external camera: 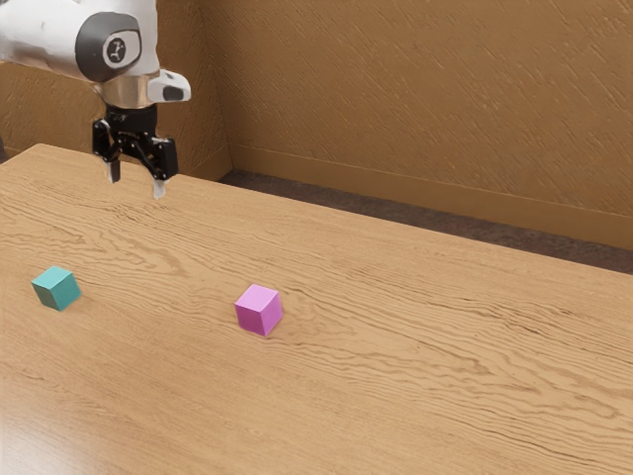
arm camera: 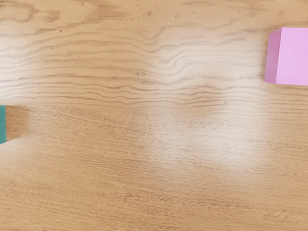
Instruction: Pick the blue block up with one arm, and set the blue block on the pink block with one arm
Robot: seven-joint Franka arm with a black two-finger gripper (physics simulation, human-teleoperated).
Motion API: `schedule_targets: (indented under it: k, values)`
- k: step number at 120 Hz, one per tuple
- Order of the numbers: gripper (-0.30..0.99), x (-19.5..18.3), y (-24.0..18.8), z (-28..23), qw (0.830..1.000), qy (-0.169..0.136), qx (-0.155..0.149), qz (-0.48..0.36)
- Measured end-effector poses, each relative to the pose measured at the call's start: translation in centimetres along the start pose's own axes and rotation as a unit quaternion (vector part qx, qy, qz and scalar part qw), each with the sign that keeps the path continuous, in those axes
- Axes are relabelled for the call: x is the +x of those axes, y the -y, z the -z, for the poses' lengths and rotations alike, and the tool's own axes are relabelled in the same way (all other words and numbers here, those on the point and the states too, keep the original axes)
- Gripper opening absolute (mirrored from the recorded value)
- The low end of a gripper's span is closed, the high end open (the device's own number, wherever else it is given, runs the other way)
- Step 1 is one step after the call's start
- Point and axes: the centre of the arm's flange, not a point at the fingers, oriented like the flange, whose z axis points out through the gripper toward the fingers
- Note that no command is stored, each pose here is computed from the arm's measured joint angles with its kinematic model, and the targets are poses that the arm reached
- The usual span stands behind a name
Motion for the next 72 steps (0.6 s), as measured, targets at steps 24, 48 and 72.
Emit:
schedule_targets:
  k: [24, 48, 72]
  values:
    - [0.69, 6.0, 4.6, -7.1, 0.999, -0.005, -0.036, 0.011]
    - [0.69, 5.6, 11.3, -11.0, 0.999, -0.003, -0.044, 0.024]
    - [0.69, 0.2, 16.1, -17.0, 0.998, 0.019, -0.047, 0.032]
